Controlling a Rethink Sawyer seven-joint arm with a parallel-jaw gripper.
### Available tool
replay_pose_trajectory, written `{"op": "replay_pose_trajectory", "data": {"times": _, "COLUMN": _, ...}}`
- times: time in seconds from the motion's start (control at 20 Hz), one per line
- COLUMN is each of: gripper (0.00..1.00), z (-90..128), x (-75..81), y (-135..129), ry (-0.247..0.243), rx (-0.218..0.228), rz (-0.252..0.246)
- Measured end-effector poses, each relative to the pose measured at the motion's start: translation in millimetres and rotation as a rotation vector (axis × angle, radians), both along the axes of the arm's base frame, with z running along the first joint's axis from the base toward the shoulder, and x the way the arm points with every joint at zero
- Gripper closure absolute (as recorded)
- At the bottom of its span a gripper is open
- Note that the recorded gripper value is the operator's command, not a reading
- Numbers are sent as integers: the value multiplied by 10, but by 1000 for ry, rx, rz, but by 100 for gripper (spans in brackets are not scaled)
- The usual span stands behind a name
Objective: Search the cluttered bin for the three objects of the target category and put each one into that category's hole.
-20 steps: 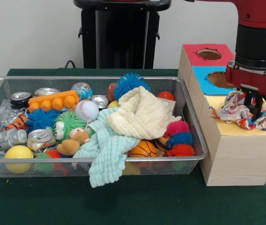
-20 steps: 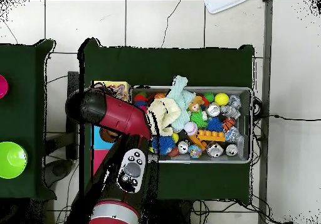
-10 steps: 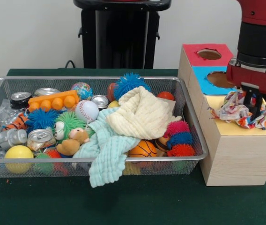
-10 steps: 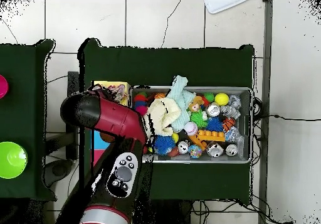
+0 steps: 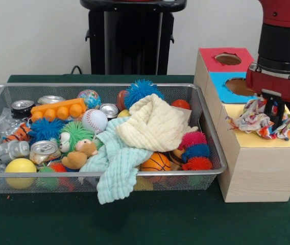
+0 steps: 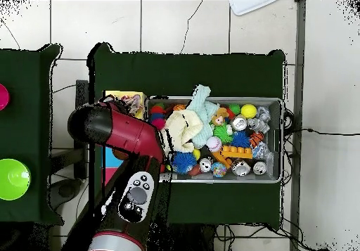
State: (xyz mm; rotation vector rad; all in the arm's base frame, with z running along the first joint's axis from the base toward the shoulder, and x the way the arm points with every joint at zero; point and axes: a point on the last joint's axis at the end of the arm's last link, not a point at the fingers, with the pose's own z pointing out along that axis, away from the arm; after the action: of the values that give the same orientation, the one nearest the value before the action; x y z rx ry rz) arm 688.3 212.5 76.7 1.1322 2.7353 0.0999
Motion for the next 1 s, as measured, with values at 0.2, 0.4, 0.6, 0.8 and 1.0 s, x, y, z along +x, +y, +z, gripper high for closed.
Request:
{"op": "replay_pose_trajectory", "data": {"times": 0.2, "gripper": 100, "z": -6, "x": -2, "y": -9, "ry": 1, "rx": 0, "rz": -1}}
{"op": "replay_pose_trajectory", "data": {"times": 0.4, "gripper": 100, "z": -29, "x": -5, "y": -29, "ry": 5, "rx": -1, "rz": -4}}
{"op": "replay_pose_trajectory", "data": {"times": 0.6, "gripper": 100, "z": -76, "x": -16, "y": -55, "ry": 12, "rx": -3, "rz": -7}}
{"op": "replay_pose_trajectory", "data": {"times": 0.8, "gripper": 100, "z": -136, "x": -36, "y": -66, "ry": 20, "rx": -6, "rz": -8}}
{"op": "replay_pose_trajectory", "data": {"times": 1.0, "gripper": 100, "z": -167, "x": -41, "y": -87, "ry": 24, "rx": -7, "rz": -11}}
